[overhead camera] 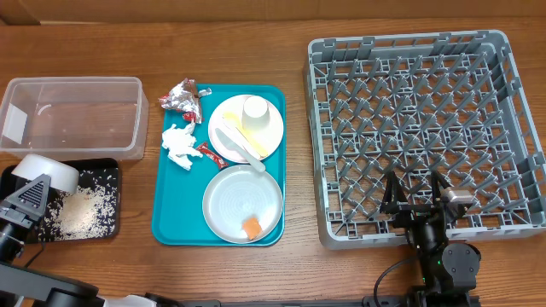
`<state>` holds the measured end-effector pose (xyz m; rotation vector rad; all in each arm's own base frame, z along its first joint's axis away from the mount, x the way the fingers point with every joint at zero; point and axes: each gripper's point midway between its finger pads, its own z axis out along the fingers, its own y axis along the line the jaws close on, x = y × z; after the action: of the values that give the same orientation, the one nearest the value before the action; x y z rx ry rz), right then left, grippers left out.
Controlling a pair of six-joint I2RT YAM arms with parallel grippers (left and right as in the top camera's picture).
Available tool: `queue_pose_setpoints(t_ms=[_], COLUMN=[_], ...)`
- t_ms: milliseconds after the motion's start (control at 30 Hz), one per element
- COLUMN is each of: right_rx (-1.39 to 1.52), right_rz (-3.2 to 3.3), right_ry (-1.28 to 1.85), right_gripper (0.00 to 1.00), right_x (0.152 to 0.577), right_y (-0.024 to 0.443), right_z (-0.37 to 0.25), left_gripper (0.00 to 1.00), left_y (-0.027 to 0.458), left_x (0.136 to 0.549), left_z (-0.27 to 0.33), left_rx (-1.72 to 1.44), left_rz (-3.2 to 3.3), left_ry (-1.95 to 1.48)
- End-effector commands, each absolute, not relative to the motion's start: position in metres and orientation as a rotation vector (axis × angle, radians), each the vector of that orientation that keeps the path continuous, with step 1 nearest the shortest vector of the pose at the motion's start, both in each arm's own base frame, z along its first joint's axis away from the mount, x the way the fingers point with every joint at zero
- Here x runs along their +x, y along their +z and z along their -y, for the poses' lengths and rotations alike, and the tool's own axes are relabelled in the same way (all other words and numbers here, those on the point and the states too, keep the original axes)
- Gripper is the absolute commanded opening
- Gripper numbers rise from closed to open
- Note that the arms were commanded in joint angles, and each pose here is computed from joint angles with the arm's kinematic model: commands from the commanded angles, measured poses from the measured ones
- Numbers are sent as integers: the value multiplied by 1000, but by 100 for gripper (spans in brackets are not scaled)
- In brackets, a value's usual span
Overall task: Sort waste into correct bins and load items into the dishwasher rack
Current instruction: 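Tilt the bowl with the left gripper to dump rice onto the black tray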
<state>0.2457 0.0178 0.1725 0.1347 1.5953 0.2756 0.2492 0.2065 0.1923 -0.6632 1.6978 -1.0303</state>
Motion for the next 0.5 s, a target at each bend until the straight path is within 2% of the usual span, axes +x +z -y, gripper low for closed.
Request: queue_pose_setpoints(t_ms=[0,467], right_rx=[137,137], right_rz=[-1592,-1592], right_ry=[267,266], right_gripper=[100,100], right_x=[246,246], right_y=[171,171], right_z=[-16,-16], left_gripper=[4,4], left_y=[195,190], left_x=[247,246], left_z=[-211,-217], left_rx=[-644,-655], left_rz=[-1670,-1692], left_ry=[-1013,-981])
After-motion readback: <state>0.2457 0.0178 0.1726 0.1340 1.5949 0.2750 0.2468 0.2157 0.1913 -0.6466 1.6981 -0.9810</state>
